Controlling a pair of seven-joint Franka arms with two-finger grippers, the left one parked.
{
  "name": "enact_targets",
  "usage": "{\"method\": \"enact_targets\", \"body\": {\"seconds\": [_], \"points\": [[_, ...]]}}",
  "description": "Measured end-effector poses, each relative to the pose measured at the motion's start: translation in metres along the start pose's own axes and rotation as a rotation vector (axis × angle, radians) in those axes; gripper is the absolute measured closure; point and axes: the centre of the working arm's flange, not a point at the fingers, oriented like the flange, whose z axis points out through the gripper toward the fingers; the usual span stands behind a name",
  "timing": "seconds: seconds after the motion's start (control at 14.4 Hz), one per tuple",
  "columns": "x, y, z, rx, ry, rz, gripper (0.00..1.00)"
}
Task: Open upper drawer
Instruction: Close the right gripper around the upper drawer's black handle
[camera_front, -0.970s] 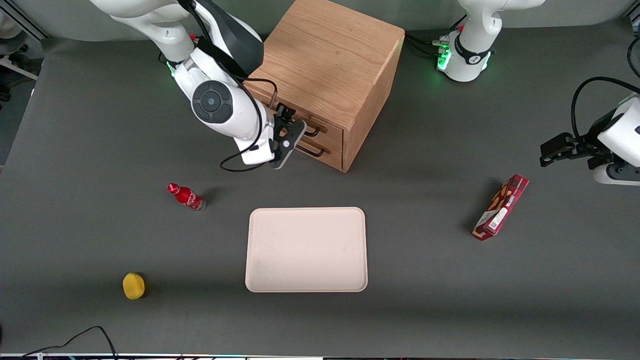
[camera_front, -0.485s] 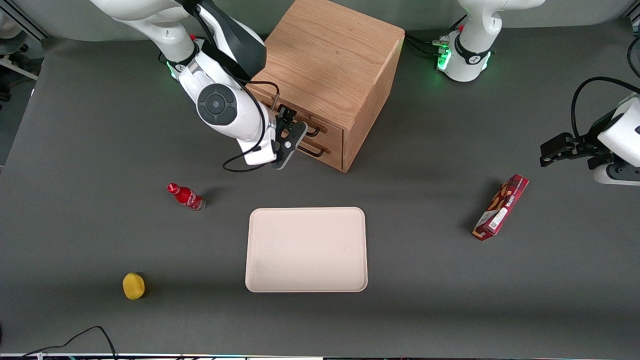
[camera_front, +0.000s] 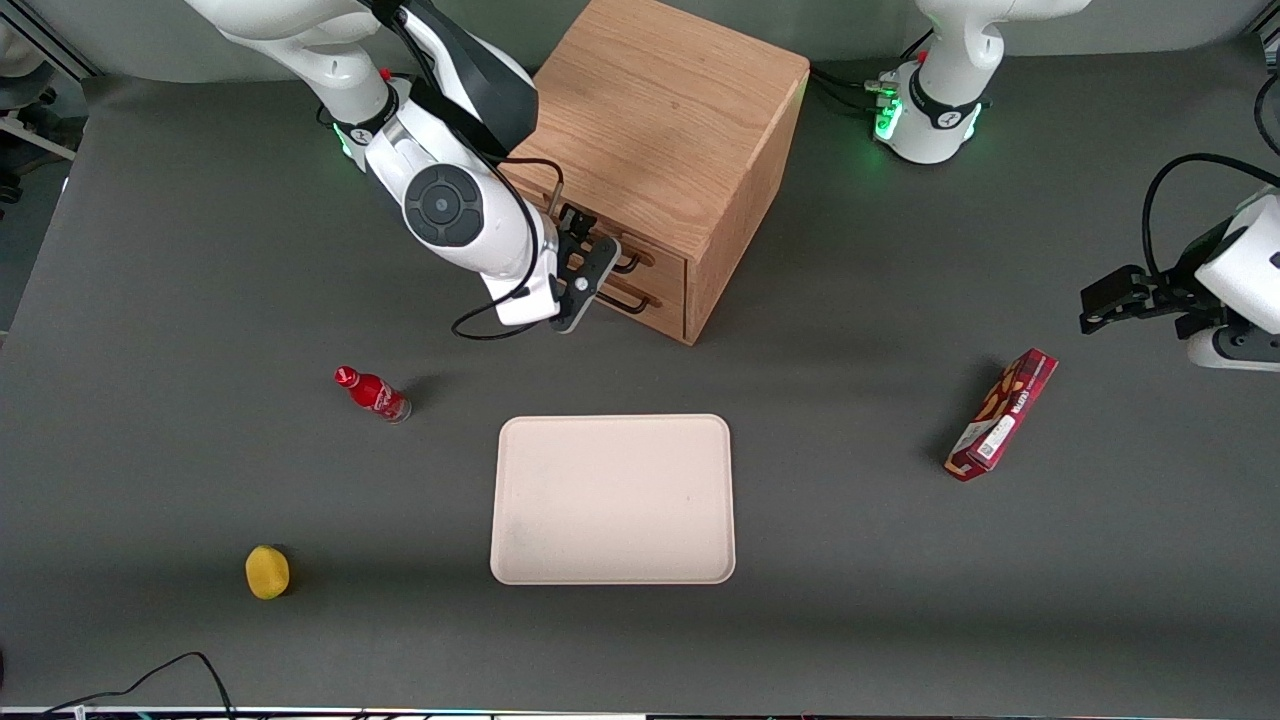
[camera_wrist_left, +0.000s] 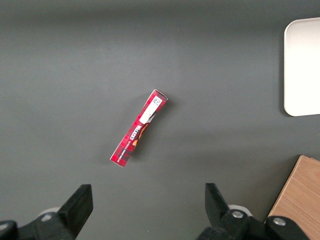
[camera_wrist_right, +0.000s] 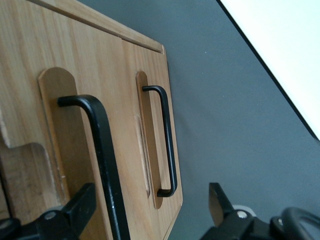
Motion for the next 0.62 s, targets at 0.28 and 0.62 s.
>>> {"method": "enact_targets", "body": {"seconds": [0.28, 0.62], "points": [[0.000, -0.002, 0.003, 0.001, -0.001, -0.004, 0.00], [0.000, 0.000, 0.011, -0.004, 0.016, 0.000, 0.00]]}}
